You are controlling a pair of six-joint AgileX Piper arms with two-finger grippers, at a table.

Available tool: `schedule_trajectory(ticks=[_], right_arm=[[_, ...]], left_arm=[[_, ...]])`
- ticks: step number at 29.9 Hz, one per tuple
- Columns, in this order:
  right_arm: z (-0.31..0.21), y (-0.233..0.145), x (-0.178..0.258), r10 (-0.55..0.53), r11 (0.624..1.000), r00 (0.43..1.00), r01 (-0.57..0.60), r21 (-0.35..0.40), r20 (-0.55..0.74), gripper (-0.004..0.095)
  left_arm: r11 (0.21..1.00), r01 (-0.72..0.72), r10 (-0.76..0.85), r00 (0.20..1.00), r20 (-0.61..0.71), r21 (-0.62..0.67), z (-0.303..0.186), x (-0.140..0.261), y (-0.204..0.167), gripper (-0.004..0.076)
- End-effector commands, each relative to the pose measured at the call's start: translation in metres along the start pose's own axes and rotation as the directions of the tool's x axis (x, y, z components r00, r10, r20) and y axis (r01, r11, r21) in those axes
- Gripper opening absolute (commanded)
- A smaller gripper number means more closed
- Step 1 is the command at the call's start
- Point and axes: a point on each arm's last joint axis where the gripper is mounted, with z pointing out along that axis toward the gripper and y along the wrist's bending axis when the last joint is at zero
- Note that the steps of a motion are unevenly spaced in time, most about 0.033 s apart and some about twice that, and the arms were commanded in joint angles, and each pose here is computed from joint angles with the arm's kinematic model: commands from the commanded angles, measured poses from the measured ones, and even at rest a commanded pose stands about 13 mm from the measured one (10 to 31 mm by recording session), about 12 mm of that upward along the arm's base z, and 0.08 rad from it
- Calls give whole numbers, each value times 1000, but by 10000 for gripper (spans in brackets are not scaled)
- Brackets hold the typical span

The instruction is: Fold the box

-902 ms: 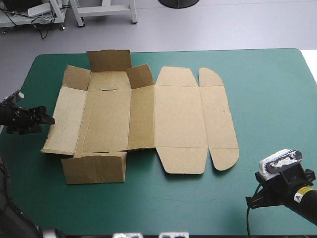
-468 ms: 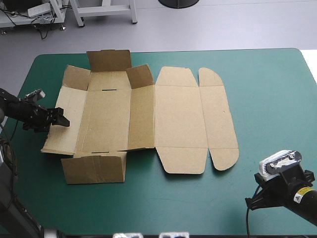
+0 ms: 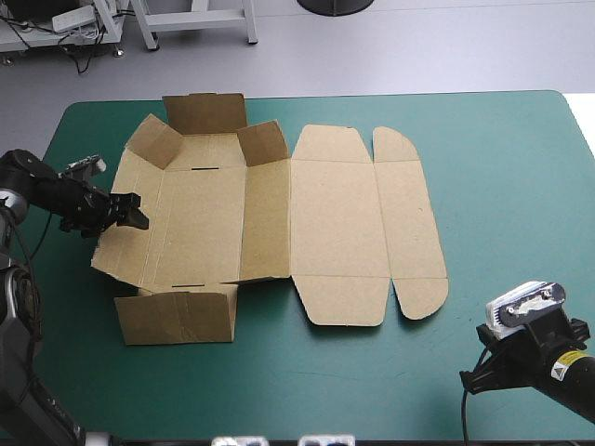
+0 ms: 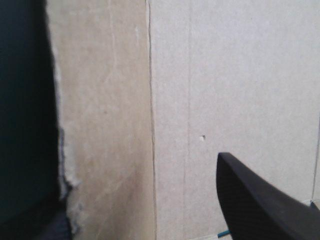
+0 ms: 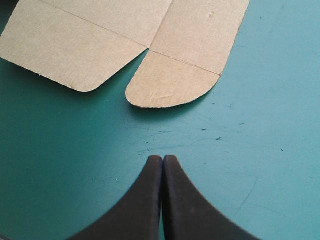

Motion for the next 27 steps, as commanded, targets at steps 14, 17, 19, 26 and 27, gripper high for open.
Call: schedule_trajectory(ticks=[14,17,19,26,27], right_arm=[[-5,-1,-13,-7,1000,995,6,12,102,-18],[-5,-1,-13,-7,1000,994,6,13,106,-18],[-5,-1,-13,-7,1000,994,6,13,107,-17],[-5,-1,-14,-11,1000,993,9,16,114,-18],[-5,-1,-14,-11,1000,993,9,16,114,-18]], left_arm=[[997,2,-10,995,-104,-81,-11,12,-26,416],[998,15,-21,994,-106,-55,-8,13,-28,395],[999,21,-26,994,-109,-44,-5,14,-30,371],[999,-14,10,991,-133,-30,3,15,-44,252],[999,-16,11,991,-134,-30,4,14,-44,236]])
